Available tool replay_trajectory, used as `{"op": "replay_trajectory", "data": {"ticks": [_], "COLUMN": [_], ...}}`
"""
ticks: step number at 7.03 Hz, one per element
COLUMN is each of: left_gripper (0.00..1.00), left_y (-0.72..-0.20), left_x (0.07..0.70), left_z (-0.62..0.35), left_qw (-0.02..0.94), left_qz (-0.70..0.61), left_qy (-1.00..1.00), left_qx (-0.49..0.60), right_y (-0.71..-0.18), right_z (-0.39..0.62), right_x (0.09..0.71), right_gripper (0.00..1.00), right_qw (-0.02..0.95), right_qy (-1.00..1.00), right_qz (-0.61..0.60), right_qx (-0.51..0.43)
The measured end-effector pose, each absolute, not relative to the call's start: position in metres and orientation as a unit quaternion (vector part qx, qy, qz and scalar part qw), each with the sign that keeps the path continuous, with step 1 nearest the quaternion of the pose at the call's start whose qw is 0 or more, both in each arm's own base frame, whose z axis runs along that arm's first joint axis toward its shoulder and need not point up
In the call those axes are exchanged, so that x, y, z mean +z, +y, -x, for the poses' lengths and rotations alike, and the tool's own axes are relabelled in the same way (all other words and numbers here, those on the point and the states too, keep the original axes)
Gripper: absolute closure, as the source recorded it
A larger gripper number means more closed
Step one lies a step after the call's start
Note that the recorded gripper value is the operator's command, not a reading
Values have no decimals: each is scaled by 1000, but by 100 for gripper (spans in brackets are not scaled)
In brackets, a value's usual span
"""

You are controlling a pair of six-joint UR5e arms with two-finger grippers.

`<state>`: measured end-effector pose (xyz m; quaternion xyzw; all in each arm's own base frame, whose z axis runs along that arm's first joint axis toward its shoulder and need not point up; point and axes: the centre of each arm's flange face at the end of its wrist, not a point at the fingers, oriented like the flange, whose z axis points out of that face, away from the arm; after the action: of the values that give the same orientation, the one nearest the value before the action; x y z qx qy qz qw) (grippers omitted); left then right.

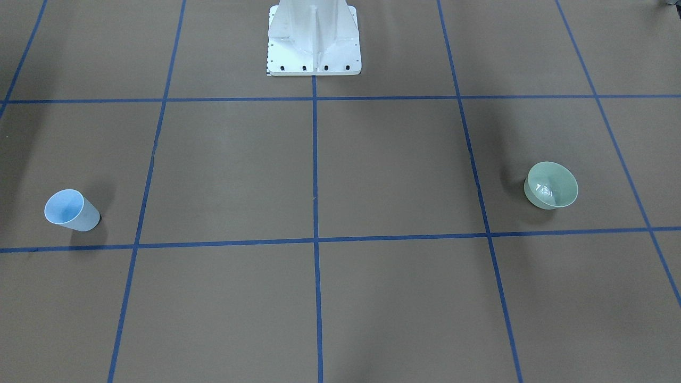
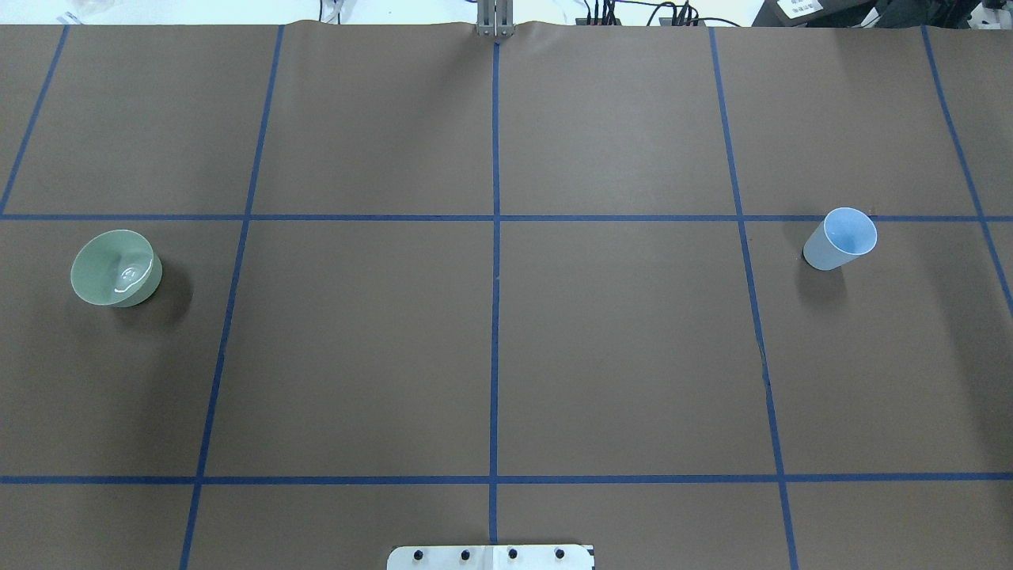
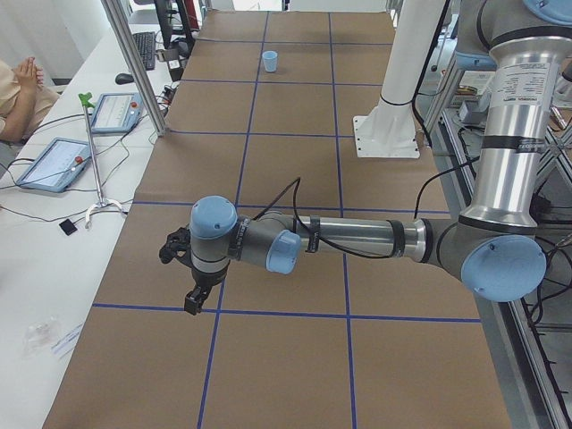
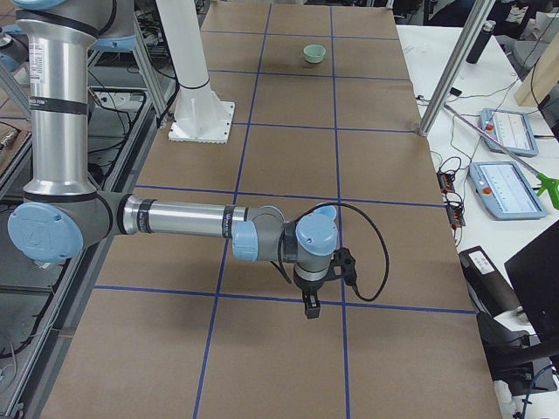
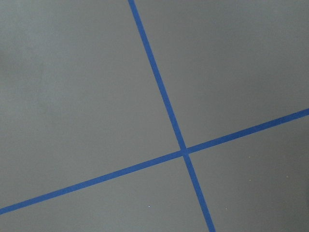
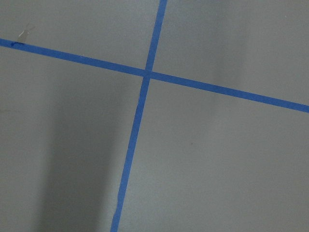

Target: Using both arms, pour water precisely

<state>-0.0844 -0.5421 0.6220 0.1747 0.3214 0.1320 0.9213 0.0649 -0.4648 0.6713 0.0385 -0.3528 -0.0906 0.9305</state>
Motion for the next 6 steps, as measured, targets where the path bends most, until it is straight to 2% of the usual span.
{"op": "replay_trajectory", "data": {"ticks": [6], "left_gripper": [0], "left_y": [-517], "left_x": [650], "left_z": [79], "left_qw": [901], "left_qz": [-85], "left_qy": [416], "left_qx": [89], "right_y": [-462], "right_z": [-65], "right_x": [674], "right_gripper": [0], "right_qw": [931], "right_qy": [-353], "right_qz": [-35], "right_qx": [-89]}}
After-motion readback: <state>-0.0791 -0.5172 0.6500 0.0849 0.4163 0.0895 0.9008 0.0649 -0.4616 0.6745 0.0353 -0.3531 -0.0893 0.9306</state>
